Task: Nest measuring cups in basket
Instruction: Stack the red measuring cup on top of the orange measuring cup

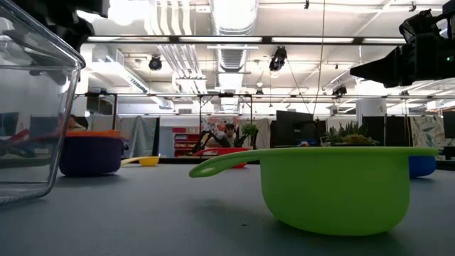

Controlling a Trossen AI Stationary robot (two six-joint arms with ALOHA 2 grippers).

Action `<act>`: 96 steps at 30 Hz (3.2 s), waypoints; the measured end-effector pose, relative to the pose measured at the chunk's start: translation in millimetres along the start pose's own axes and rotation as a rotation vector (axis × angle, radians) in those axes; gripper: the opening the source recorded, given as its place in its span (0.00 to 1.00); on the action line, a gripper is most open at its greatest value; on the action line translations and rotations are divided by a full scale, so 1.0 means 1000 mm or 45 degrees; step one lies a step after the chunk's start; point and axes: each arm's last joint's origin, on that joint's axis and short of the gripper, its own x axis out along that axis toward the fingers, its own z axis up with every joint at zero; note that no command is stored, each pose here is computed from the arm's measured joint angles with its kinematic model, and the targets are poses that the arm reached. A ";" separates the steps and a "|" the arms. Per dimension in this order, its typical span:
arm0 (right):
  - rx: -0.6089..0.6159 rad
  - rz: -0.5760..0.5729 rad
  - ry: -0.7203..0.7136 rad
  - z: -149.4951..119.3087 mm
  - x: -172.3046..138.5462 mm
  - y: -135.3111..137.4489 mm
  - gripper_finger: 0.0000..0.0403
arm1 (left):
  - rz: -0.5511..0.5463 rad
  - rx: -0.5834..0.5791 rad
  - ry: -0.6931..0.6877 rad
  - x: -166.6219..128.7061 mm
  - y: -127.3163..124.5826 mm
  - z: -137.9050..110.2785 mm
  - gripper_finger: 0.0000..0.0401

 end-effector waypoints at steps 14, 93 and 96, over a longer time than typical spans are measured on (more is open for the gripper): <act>0.000 0.000 0.000 0.000 0.000 0.000 0.02 | -0.176 -0.253 -0.218 -0.019 0.016 -0.005 0.58; 0.000 0.000 0.000 0.000 0.000 0.000 0.02 | -0.329 -0.009 -0.405 0.176 0.203 0.180 0.70; 0.000 0.000 0.000 0.000 0.000 0.000 0.02 | -0.344 -0.007 -0.356 0.192 0.200 0.179 0.70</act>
